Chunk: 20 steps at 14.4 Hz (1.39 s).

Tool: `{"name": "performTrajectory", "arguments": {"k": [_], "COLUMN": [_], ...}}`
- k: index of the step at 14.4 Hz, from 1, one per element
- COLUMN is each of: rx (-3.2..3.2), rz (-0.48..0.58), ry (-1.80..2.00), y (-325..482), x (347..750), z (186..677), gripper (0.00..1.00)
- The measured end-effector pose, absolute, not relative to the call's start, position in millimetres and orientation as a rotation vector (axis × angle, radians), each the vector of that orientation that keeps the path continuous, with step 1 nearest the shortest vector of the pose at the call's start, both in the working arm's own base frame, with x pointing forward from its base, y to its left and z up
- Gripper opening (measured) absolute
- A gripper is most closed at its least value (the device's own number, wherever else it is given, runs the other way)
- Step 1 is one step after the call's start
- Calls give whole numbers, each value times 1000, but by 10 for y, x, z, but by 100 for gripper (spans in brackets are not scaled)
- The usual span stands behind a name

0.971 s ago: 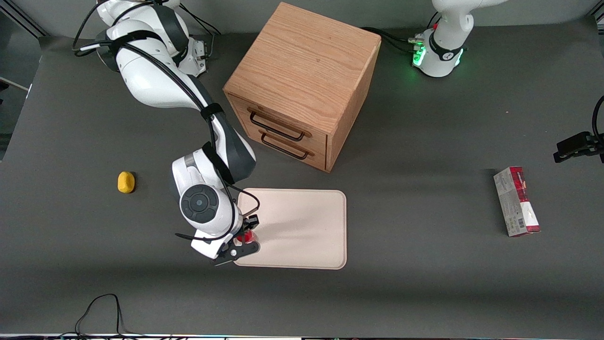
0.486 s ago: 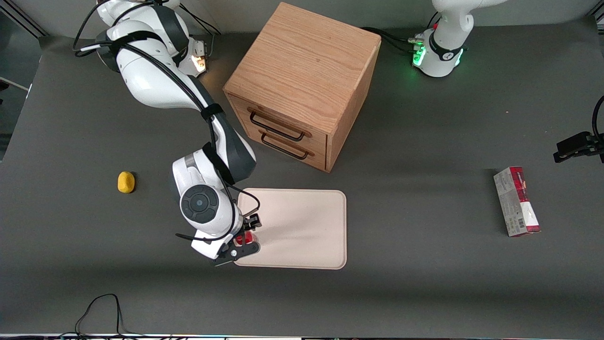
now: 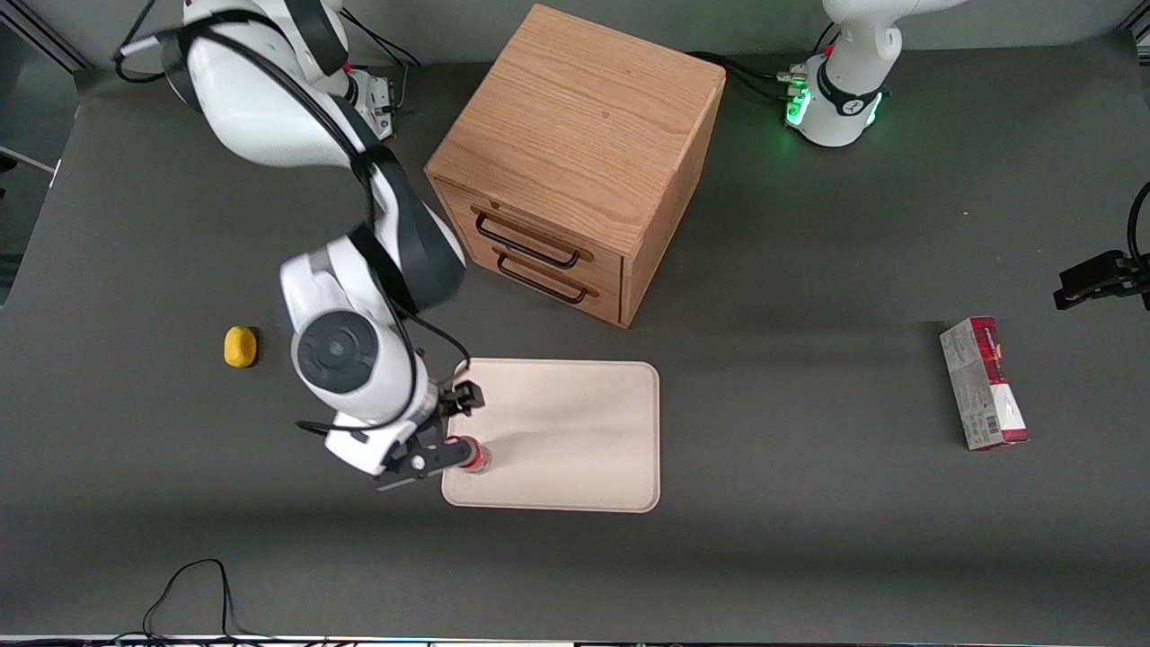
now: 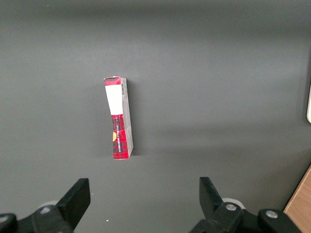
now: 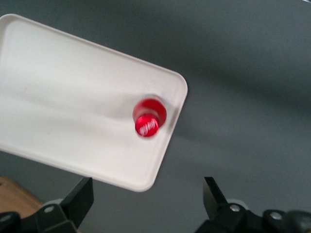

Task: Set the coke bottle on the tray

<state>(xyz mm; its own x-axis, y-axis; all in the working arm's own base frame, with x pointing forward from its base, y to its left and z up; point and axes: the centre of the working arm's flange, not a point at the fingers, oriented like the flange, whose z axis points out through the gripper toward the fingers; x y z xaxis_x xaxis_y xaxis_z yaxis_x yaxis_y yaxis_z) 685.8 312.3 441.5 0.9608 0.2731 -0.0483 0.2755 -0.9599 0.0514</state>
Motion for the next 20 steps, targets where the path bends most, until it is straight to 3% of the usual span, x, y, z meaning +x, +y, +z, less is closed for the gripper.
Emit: {"name": "performTrajectory", "arguments": {"k": [4,7,15,20], "rx": [3024,2967,3101,3119], "rz": [-121,-109,-104,-66], "ry": [398,359,41,-101], "y": [2848,2593,972,406], "x": [6406,6127,5704,5465], "z": [5491,5954,6404,6323], "gripper": [100,100,100,100]}}
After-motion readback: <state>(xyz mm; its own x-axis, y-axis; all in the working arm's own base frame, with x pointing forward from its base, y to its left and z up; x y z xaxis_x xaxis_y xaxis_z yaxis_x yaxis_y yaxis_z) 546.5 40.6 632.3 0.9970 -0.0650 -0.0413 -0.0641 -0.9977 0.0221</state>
